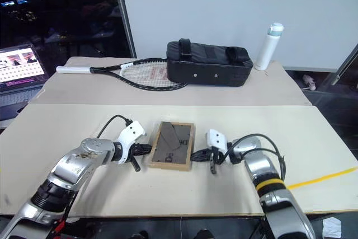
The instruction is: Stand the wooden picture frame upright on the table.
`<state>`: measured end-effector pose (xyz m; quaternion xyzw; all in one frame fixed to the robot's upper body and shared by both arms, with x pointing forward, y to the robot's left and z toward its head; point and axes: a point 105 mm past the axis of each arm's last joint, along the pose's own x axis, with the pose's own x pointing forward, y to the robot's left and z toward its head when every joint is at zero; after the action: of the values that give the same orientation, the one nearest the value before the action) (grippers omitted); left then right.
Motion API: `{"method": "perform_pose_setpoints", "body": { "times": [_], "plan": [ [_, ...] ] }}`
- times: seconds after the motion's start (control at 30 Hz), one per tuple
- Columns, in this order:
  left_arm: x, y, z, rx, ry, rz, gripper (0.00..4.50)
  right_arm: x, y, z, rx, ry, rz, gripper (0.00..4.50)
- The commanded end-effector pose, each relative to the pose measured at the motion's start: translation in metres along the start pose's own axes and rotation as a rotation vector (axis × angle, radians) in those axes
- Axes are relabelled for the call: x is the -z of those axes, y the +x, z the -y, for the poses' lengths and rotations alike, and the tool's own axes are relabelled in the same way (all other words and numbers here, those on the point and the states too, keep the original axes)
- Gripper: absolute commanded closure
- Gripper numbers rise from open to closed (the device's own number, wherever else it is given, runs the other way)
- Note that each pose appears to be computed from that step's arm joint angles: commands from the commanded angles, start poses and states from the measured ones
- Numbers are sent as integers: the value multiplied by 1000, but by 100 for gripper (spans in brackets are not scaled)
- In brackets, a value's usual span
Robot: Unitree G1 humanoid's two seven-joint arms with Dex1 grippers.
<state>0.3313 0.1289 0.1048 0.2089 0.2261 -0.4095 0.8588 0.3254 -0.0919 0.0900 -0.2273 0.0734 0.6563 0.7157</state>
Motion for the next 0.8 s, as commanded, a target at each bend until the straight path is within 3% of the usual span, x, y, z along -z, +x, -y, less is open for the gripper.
{"method": "perform_pose_setpoints", "body": {
  "times": [0.03,0.07,0.13,0.23,0.4,0.6,0.63,0.8],
  "plan": [
    [33,-8,-5,0,-53,-118,439,-8,-8,-3,20,-3,-5,447],
    [35,-11,-9,-13,-69,-126,439,-8,-10,-3,28,-2,-14,447],
    [32,-18,-17,-47,-269,-88,439,-5,-26,3,86,6,-38,447],
    [38,-31,-1,70,-593,-213,439,3,-50,11,160,1,-99,447],
    [18,-51,20,348,-828,-94,251,5,-71,17,233,8,-116,450],
    [17,-30,34,440,-937,-119,29,10,-58,6,193,-35,-155,450],
    [11,-22,38,472,-959,-104,4,9,-54,6,191,-29,-141,450],
    [-5,5,55,533,-1013,-86,4,-1,-33,0,167,-22,-75,450]
  ]
}}
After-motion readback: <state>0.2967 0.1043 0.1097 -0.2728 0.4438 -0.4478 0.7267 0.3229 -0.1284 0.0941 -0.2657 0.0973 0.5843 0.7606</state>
